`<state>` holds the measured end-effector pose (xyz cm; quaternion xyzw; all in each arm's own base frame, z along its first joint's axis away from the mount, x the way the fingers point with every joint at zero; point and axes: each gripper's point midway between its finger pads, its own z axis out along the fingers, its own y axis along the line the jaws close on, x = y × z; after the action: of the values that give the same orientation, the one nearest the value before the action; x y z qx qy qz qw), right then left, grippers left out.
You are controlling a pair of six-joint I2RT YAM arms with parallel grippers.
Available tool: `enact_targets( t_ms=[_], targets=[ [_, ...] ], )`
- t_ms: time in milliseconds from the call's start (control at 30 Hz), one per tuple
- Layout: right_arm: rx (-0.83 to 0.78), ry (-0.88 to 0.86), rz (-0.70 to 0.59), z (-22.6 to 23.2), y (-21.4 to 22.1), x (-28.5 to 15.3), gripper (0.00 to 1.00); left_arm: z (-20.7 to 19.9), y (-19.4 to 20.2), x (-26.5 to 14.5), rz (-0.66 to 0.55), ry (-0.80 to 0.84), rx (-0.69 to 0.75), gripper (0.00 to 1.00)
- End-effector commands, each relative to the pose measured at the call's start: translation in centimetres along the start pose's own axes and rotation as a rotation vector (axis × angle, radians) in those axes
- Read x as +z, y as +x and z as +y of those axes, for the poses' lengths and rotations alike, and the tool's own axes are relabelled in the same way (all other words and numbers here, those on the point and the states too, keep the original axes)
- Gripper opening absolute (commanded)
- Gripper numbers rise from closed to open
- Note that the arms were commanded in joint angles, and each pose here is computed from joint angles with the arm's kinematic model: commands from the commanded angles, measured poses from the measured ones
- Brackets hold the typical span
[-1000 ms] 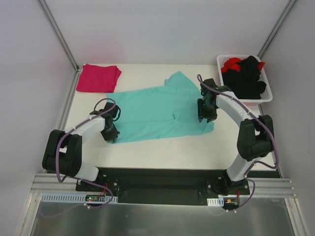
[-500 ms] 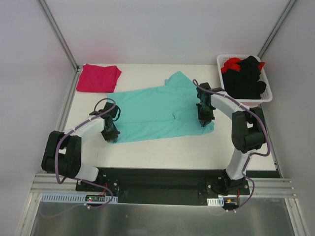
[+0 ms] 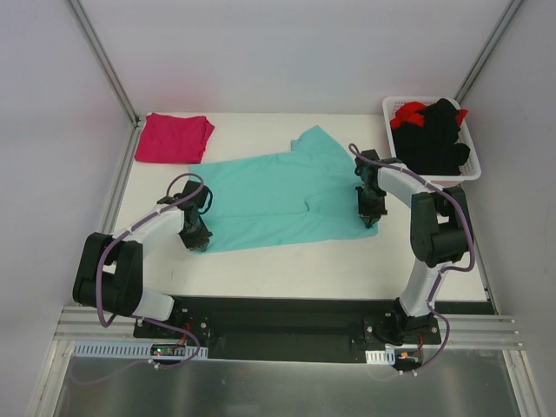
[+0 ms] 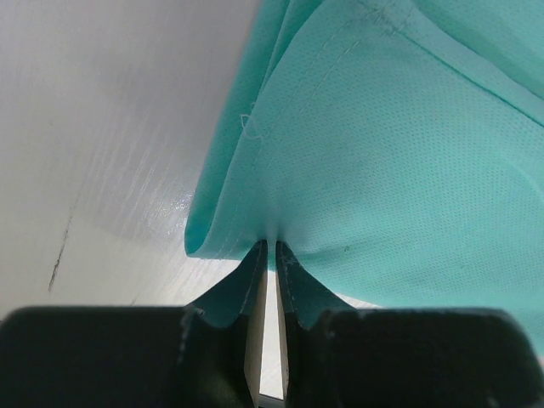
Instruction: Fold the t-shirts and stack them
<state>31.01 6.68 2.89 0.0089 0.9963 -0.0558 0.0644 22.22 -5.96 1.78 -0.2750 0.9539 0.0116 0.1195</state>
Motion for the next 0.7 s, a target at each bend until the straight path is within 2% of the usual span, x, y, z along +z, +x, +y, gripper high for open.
enact_targets(
  t_ms=[0,467,667],
  targets=[
    [-0.001,0.029,0.016,-1.0,0.7,0.5,0.05,0.6,0.1,-0.4,-0.003,-0.004,0.002,0.08],
    [-0.002,-0.001,0.052,-0.2,1.6,1.7,0.01,0.5,1.7,1.5,0.068,-0.005,-0.013,0.07],
    [-0.012,-0.004,0.087,-0.1,3.9,1.5,0.01,1.0,2.4,1.4,0.073,0.0,-0.024,0.07]
  ],
)
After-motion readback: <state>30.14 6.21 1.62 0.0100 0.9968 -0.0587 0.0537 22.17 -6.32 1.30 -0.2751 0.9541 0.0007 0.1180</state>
